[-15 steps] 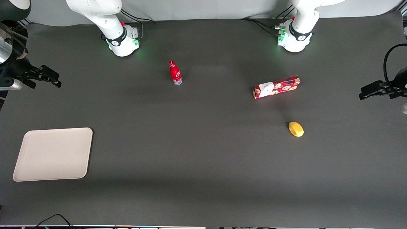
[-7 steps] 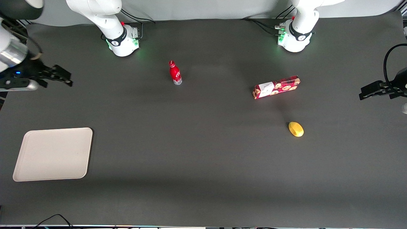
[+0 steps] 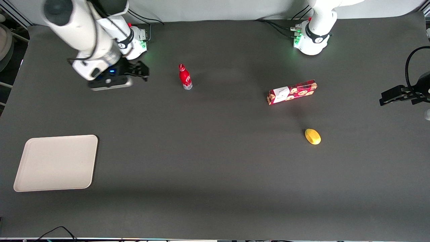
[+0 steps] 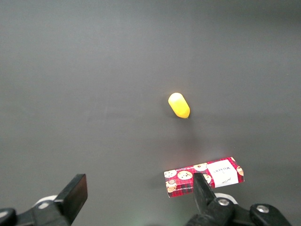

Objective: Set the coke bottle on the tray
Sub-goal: 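Move the open right gripper over the red Coca-Cola bottle and lower it, then close the right gripper around the bottle's neck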

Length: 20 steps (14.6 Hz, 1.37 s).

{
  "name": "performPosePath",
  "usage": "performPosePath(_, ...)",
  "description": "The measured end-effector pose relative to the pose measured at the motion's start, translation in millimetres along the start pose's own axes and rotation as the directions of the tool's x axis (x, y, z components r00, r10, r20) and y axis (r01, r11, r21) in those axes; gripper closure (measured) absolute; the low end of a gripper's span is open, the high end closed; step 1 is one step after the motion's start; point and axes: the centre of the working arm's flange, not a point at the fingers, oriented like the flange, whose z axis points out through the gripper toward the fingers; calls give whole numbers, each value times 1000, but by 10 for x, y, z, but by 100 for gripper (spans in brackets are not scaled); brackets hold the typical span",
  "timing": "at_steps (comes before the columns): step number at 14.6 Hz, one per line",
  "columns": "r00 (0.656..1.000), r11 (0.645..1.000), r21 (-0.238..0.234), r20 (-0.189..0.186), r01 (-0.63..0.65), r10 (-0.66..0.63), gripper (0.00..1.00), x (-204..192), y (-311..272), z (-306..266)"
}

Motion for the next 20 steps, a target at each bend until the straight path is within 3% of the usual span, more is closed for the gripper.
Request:
performPosePath(5,998,999,0,44,46,-46,0,-663,-751,672)
performPosePath(10,999,998,-39,-8,50,-51,0,-1152,-1155,1424)
performPosePath(14,999,997,-59,3,50,-50,0,-1270,-1075,1741)
performPosePath(20,1000,999,-40,20,2,-1,0,-1394,-1051,2003)
